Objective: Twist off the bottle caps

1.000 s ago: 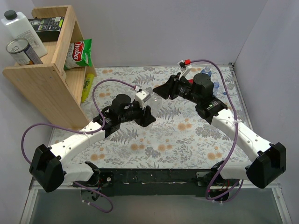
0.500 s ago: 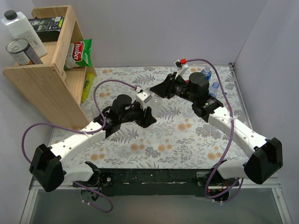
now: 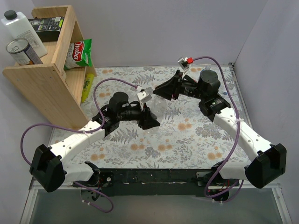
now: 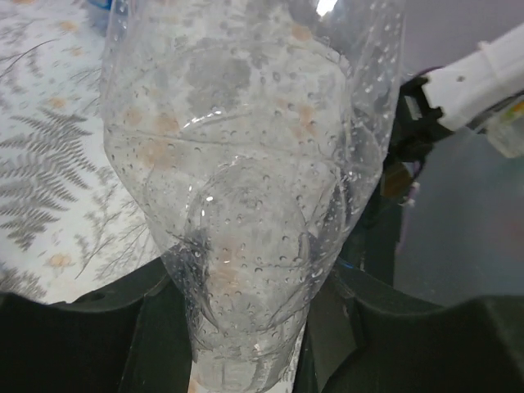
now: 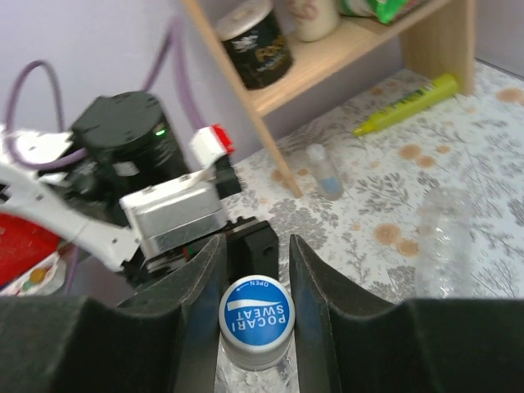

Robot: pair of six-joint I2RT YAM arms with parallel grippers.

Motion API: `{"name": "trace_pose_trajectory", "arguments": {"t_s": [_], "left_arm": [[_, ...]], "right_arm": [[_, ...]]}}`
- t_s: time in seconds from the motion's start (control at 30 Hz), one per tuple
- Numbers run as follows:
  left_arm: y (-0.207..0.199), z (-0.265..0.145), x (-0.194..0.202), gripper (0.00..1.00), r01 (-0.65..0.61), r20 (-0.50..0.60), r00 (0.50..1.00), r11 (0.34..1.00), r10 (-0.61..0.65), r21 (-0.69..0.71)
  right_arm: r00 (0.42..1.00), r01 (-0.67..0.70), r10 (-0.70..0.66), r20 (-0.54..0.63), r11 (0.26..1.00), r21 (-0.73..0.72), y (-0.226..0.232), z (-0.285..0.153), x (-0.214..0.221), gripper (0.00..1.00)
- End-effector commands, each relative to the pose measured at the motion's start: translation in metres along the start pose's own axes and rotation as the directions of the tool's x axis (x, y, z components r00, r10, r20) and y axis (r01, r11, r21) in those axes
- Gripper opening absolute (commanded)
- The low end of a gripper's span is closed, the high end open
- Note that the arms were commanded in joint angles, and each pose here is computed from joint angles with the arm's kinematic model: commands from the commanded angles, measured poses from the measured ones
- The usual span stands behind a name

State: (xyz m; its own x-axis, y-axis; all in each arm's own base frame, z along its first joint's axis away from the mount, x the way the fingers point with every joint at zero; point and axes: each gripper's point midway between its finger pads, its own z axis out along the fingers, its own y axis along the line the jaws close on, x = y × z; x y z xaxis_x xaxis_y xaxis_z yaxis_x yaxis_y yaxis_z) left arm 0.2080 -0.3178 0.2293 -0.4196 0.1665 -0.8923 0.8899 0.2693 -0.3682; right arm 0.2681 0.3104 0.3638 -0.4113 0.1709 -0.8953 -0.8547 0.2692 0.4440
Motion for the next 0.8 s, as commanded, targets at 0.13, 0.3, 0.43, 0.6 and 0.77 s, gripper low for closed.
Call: {"name": "trace_pose_trajectory", "arguments": {"t_s": [0.13, 0.3, 0.43, 0.6, 0.77], "left_arm": [[-0.063, -0.009, -0.003, 0.39, -0.028, -0.01, 0.999, 0.927, 0.034, 0.374], [-0.059, -0.008, -0.002, 0.39, -0.007, -0.02, 1.0, 0.928, 0.016, 0.372], [-0.05, -0.005, -0.004, 0.39, -0.006, -0.014, 1.0, 0.946, 0.011, 0.325], [-0.005, 0.0, -0.007, 0.39, 0.021, 0.002, 1.0, 0.998, -0.021, 0.058], [0.045, -0.023, -0.031, 0.39, 0.071, 0.127, 0.991, 0.977, -0.046, -0.199]], "right_arm": [[0.95, 0.309, -0.278, 0.141, 0.902, -0.303, 0.075, -0.036, -0.047, 0.01], [0.931, 0.363, -0.325, 0.169, 0.882, -0.302, 0.084, -0.051, -0.056, 0.01], [0.935, 0.346, -0.31, 0.171, 0.905, -0.247, 0.078, -0.058, -0.063, 0.01], [0.955, 0.267, -0.279, 0.101, 0.956, 0.119, 0.02, -0.069, -0.058, 0.01], [0.995, 0.087, -0.1, -0.006, 0.828, 0.555, -0.062, -0.119, -0.004, 0.01]]}}
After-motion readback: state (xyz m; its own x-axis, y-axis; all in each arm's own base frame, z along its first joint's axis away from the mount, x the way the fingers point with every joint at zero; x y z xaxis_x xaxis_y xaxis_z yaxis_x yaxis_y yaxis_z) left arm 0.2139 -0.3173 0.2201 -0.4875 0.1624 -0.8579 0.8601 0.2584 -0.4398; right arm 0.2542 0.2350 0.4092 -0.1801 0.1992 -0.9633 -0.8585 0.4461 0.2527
